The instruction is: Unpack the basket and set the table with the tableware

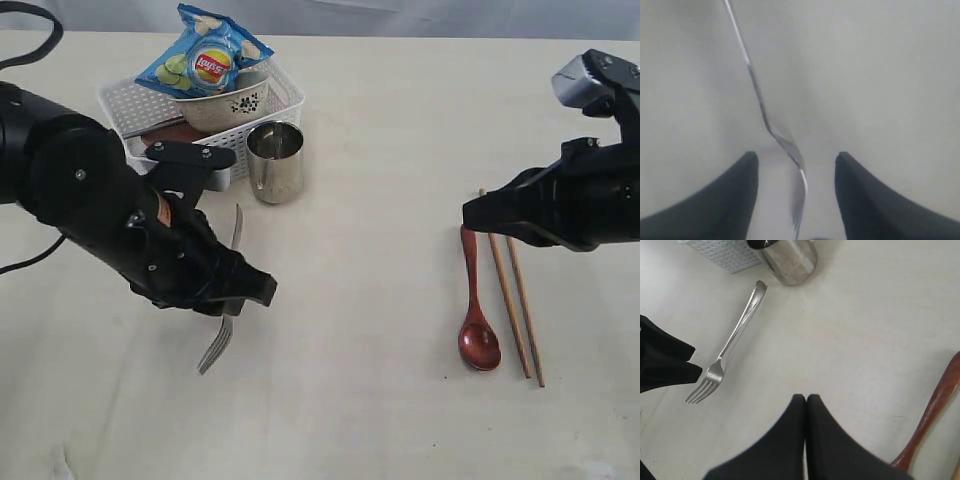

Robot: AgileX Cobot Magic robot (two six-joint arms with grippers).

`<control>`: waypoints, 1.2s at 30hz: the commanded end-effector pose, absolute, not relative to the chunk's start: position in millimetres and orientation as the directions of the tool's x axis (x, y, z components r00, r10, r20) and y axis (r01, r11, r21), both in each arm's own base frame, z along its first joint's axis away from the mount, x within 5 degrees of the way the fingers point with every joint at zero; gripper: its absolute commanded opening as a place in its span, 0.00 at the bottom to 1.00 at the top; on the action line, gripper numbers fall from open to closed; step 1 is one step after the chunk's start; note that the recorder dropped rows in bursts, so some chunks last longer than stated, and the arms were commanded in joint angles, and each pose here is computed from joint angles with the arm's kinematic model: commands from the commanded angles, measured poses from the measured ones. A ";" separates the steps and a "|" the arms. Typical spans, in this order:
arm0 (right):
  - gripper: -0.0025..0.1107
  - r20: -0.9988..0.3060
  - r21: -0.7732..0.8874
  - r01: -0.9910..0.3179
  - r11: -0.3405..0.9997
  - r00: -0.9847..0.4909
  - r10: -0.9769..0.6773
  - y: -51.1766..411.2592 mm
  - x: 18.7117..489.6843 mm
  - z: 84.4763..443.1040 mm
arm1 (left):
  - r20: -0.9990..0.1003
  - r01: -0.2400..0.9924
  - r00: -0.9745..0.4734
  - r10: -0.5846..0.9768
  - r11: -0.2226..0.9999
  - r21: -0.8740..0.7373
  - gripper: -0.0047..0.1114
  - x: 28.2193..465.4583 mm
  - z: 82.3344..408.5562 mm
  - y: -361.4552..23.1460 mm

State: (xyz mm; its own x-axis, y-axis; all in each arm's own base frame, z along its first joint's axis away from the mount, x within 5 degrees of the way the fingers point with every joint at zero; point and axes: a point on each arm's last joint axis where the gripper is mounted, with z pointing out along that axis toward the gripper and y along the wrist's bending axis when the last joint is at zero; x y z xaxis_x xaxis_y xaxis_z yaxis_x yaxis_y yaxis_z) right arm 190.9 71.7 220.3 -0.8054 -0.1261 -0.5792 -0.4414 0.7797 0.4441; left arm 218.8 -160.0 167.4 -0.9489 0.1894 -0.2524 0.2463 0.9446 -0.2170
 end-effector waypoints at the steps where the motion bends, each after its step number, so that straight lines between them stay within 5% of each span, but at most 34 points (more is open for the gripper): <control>1: 0.02 -0.575 0.454 -0.445 0.772 -0.808 -0.128 71.6 189.1 220.3 | -0.216 0.226 -0.960 0.180 0.950 -0.213 0.44 214.1 166.0 -160.4; 21: 0.02 -0.573 0.457 -0.447 0.769 -0.809 -0.130 71.9 188.7 220.4 | -0.175 0.203 -0.970 0.169 0.959 -0.198 0.42 199.1 136.5 -163.1; 28: 0.02 -0.573 0.457 -0.447 0.769 -0.809 -0.130 71.9 188.7 220.4 | -0.190 0.203 -0.968 0.166 0.958 -0.201 0.06 200.5 136.4 -163.8; 36: 0.02 -0.573 0.457 -0.447 0.769 -0.809 -0.130 71.9 188.7 220.4 | -0.179 0.188 -0.972 0.151 0.960 -0.208 0.04 199.7 136.4 -164.1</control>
State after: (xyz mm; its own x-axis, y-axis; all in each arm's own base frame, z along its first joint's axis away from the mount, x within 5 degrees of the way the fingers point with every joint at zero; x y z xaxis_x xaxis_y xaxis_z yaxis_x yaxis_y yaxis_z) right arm 189.8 72.5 220.4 -0.8087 -0.1312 -0.5735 -0.4462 0.7721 0.4525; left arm 201.8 -163.7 137.1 -0.9677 0.1637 -0.1919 0.2024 0.9579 -0.2035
